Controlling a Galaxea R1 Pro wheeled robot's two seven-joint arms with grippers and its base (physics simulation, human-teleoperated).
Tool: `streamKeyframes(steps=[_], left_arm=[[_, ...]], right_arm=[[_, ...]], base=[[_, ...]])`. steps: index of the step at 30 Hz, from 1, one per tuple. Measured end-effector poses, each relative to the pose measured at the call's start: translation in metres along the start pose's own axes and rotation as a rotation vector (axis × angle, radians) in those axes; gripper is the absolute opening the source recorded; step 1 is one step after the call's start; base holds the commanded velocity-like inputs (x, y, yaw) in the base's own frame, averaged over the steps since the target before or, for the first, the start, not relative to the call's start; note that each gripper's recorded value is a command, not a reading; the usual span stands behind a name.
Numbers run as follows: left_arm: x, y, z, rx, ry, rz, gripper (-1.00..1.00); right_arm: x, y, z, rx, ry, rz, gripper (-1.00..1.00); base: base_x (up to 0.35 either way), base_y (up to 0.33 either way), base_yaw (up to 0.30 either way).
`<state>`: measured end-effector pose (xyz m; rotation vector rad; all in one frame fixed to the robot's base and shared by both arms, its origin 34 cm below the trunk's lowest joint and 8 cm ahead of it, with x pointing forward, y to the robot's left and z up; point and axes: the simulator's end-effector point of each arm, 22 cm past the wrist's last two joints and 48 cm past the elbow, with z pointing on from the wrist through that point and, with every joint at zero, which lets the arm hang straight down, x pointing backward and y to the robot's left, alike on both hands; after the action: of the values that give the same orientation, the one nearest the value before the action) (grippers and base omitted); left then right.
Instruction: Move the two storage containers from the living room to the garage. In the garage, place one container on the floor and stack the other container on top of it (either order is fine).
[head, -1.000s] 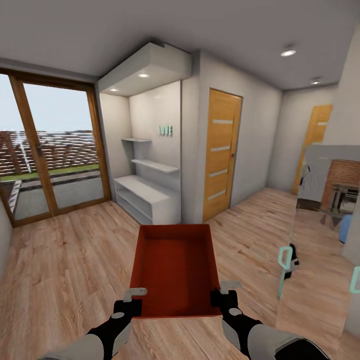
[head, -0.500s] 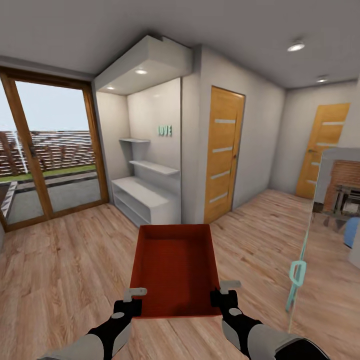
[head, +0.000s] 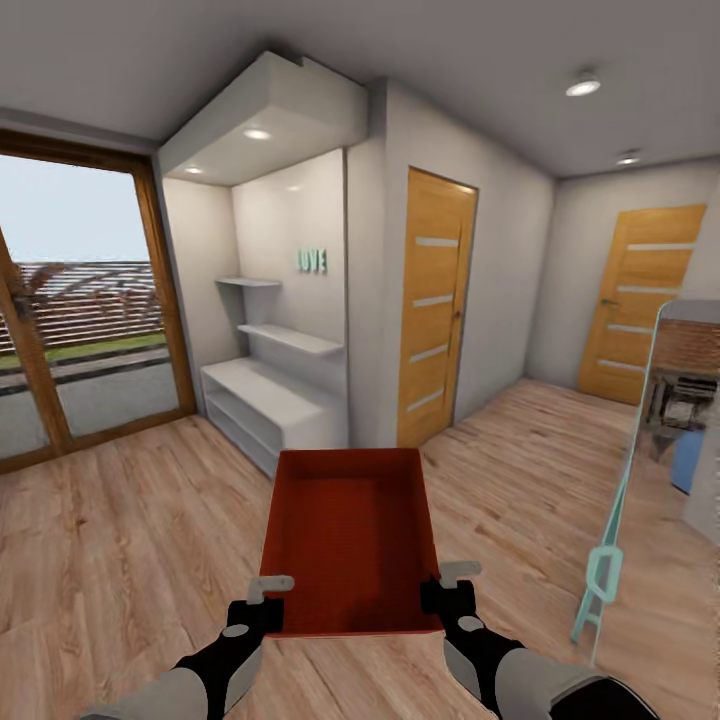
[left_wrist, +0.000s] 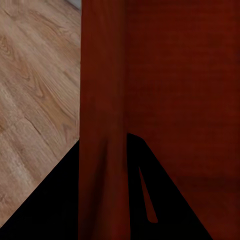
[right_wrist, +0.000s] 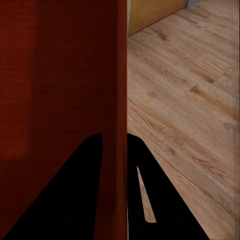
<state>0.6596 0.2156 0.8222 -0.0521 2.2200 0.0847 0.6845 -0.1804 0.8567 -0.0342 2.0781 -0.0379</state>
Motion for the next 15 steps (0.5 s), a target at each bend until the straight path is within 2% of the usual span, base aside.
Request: streamKeyframes(steps=[10,15], left_arm=[[-0.0001,0.0001,0.0000,0.000,0.000,0.000,-1.00],[0.0000,0.0003,0.0001,0.001,0.001,0.001,-1.00]], right_arm=[[0.0000,0.0000,0.0000,0.000,0.000,0.001,-1.00],[0.0002,0.0003,-0.0001,0.000,0.000,0.001,-1.00]], base=[[0.321,0.001,-0.278],[0.321,0.076,-0.279]])
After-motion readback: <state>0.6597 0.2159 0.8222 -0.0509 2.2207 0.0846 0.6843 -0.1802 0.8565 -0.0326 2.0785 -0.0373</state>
